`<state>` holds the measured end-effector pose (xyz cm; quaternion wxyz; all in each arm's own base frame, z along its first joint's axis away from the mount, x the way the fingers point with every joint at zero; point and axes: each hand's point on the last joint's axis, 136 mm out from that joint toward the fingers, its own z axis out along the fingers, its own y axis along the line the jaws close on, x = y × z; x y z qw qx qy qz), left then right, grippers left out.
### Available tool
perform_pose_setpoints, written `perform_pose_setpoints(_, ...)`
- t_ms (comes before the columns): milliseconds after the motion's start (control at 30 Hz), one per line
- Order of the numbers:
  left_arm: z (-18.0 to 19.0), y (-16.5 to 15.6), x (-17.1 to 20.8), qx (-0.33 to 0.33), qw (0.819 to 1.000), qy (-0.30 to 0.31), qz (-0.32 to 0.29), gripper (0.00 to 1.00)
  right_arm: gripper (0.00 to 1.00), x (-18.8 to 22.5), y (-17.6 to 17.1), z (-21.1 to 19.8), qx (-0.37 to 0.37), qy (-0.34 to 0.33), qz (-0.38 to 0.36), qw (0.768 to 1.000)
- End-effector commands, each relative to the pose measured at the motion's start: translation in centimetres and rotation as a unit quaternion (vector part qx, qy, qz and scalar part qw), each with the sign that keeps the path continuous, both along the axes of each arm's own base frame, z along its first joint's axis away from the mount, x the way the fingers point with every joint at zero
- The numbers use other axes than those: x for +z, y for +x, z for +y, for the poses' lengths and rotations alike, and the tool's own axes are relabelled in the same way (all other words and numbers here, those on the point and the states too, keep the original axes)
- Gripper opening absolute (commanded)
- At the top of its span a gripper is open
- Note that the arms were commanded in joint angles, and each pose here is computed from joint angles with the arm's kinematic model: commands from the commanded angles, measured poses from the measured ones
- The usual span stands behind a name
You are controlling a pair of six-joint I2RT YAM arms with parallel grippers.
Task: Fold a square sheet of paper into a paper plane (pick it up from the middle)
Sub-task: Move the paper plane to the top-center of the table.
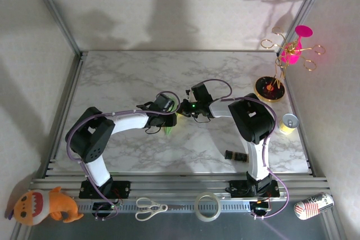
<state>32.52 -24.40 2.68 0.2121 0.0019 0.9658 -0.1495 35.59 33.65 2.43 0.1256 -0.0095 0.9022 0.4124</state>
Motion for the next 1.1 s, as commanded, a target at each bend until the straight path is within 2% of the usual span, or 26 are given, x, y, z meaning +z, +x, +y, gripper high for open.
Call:
perform_pose_setpoints(0,0.35,0.33,-0.04,0.001,1.000,0.031,-0.005,0.39,0.02,0.10,0.23,0.01,0.005,0.001,0.003,1.000)
perform_pose_setpoints(767,1.20,1.22,0.19,0.045,0.998,0.050,-0.008,0.10,0.02,0.26,0.40,0.06,0.005,0.000,-0.001,1.000)
perform_pose_setpoints(967,1.13,1.21,-0.29,0.045,0.998,0.051,-0.002,0.12,0.02,0.36,0.47,0.11,0.006,0.000,-0.002,1.000)
perform_pose_setpoints(1067,0.83,1.26,-0.22,0.042,0.998,0.046,-0.001,0.18,0.02,0.34,0.44,0.11,0.006,0.001,-0.001,1.000)
